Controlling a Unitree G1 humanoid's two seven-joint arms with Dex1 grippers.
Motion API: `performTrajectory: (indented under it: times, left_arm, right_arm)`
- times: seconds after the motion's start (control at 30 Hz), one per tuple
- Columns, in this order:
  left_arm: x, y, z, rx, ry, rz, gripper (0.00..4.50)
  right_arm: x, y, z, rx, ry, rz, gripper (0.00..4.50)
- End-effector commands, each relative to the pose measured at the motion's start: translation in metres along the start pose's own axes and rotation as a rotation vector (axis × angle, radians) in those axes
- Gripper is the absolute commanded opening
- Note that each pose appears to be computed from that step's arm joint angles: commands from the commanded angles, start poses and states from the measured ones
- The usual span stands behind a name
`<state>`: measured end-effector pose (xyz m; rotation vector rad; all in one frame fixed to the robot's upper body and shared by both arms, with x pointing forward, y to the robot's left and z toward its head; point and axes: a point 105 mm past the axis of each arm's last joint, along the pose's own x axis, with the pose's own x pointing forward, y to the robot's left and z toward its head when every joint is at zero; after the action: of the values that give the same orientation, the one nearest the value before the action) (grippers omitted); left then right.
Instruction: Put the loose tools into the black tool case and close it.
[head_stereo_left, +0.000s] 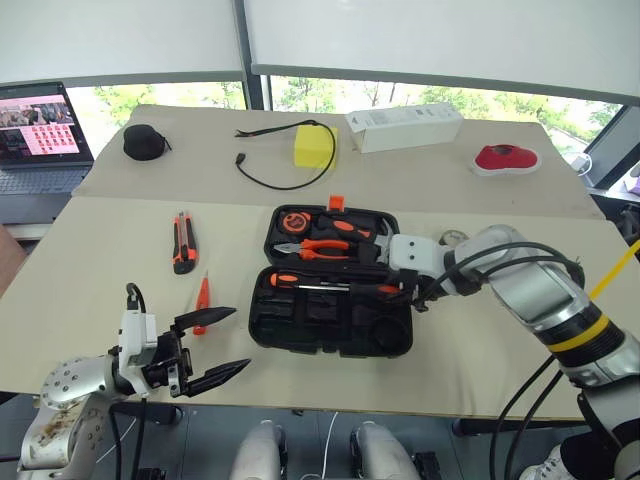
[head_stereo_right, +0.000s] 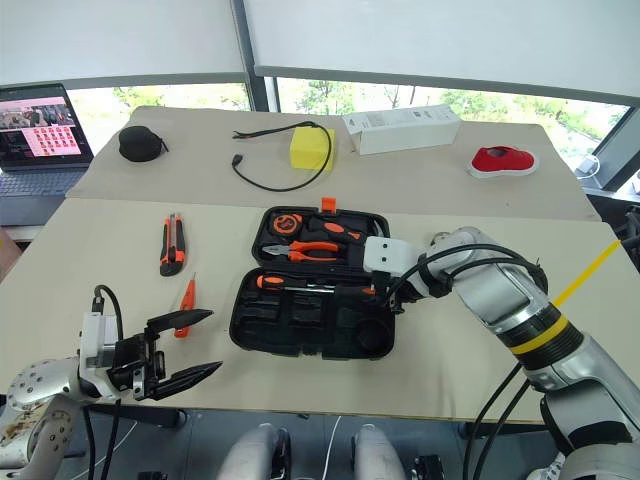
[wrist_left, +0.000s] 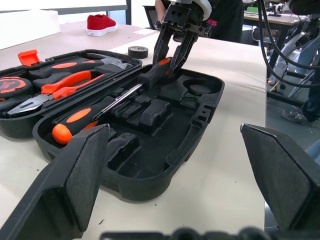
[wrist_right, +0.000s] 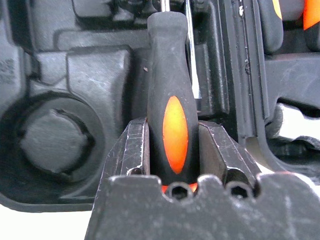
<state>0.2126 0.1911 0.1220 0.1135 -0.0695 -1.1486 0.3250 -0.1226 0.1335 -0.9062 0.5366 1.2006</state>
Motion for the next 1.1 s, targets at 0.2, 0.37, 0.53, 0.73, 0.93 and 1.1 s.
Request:
performTrajectory:
  times: [0.2, 0.37, 0.53, 0.73, 0.93, 1.1]
  left_arm:
    - [-0.001, 0.003, 0.008, 0.057, -0.011, 0.012, 4.5]
    - [-0.001, 0.003, 0.008, 0.058, -0.01, 0.015, 4.5]
    - [0.001, 0.003, 0.008, 0.062, -0.009, 0.014, 4.5]
    - [0.001, 0.004, 0.01, 0.066, -0.004, 0.014, 4.5]
    - [0.0, 0.007, 0.011, 0.065, -0.007, 0.025, 4.5]
    - [0.003, 0.007, 0.009, 0.054, -0.011, 0.017, 4.5]
  right_arm:
    - [-0.003, 0.003, 0.007, -0.053, -0.003, 0.047, 1.01]
    - [-0.002, 0.007, 0.002, -0.033, 0.009, 0.061, 1.01]
    - [0.002, -0.002, -0.002, 0.011, -0.005, 0.001, 1.51]
    - [-0.016, 0.003, 0.019, -0.089, -0.15, 0.08, 3.56]
    - [-0.03, -0.003, 0.035, -0.096, -0.347, 0.074, 3.0]
    - [-0.004, 0.0, 0.039, -0.065, -0.416, 0.061, 1.39]
